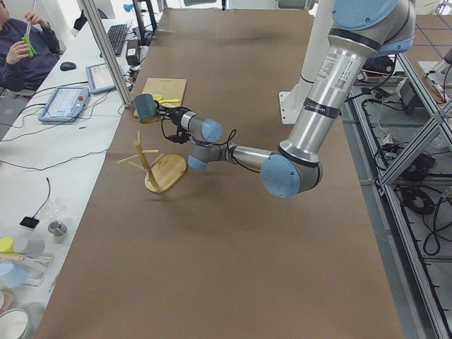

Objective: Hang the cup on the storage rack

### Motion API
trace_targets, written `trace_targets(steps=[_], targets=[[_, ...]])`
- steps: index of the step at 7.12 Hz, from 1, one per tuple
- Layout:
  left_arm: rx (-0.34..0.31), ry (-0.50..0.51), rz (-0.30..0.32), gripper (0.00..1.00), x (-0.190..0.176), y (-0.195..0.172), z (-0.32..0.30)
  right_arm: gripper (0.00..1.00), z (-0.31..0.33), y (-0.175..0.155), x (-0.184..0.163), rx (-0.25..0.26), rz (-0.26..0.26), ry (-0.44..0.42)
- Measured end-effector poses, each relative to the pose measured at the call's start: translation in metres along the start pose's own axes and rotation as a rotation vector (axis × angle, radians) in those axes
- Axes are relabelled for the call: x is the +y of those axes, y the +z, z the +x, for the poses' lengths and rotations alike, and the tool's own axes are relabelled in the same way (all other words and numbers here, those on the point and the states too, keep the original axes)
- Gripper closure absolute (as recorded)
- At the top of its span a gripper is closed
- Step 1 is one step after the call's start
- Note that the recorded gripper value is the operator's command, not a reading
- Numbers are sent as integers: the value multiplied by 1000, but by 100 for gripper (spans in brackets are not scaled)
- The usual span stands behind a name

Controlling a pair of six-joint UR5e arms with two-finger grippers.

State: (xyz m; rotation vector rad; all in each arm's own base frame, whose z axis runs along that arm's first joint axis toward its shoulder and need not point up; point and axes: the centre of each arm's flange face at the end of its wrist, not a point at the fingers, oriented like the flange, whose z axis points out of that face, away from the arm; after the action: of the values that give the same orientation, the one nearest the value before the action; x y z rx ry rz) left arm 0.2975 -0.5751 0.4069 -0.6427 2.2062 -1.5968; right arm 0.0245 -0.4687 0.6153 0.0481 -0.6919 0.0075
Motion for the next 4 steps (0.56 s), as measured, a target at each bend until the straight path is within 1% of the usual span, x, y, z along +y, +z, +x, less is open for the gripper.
trace_targets(steps=[2, 4], targets=[[18, 1, 4, 100, -12, -7, 24, 0, -2, -1, -1, 0, 3, -3], [17, 11, 18, 100, -21, -13, 43, 0, -2, -2, -2, 0, 4, -4]])
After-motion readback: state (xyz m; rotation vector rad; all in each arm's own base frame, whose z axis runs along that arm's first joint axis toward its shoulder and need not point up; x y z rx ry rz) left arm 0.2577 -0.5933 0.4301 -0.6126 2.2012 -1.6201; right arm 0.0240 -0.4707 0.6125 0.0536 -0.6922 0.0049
